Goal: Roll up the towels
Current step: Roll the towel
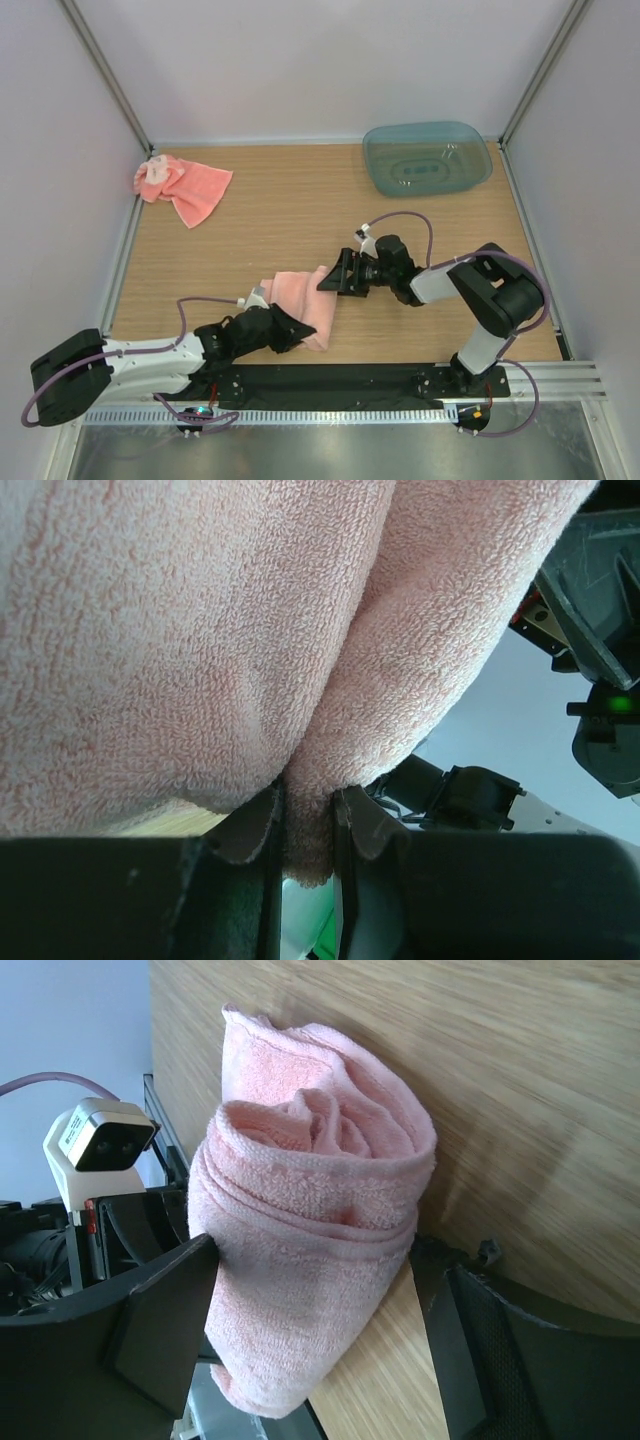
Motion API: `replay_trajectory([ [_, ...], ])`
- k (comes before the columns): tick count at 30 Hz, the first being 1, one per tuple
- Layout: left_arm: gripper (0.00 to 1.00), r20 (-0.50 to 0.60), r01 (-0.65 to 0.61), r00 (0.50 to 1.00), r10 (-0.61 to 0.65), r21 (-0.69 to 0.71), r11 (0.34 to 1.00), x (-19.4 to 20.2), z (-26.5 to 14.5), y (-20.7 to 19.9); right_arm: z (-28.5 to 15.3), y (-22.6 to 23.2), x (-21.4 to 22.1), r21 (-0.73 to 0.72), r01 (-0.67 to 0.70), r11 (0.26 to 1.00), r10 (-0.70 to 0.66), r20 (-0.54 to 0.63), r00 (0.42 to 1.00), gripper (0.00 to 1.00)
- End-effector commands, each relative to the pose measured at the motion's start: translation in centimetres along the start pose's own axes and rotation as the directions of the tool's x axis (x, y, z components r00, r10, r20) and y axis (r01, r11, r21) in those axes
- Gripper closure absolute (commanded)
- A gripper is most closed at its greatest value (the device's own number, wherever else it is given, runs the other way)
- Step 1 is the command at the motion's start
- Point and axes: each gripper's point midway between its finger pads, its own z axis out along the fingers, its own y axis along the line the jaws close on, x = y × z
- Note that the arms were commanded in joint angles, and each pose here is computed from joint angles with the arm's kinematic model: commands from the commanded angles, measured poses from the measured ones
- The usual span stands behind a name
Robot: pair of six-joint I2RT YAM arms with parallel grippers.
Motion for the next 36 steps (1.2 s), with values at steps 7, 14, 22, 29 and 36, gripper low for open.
replay_trajectory([
  [7,0.97,0.009,-0.036,0.999,0.039,-0.267,0.963,-1.2,-0.8,8.4,3.3,-0.5,1.8,0.004,-0.009,1.0,0.009,-0.011,1.0,0.41],
  [14,0.53,0.007,-0.179,0.982,0.191,-0.324,0.929,-2.0,-1.6,7.2,3.2,-1.2,1.4,0.085,-0.015,0.996,0.015,0.002,1.0,0.59],
  [22,0.47,-0.031,-0.395,0.909,0.416,-0.382,0.835,-3.1,-2.7,4.5,0.7,-3.3,0.9,0.349,0.02,0.937,-0.008,-0.036,0.999,0.62],
  [29,0.44,-0.003,-0.657,0.707,0.707,-0.372,0.656,-4.6,-3.9,-2.0,-2.3,-3.5,-0.8,0.519,0.079,0.851,-0.064,-0.047,0.997,0.63],
  [36,0.43,-0.009,-0.824,0.428,0.904,-0.414,0.387,-2.8,-4.0,-6.9,-3.9,-4.2,-0.4,0.619,0.086,0.78,-0.026,-0.105,0.994,0.64],
])
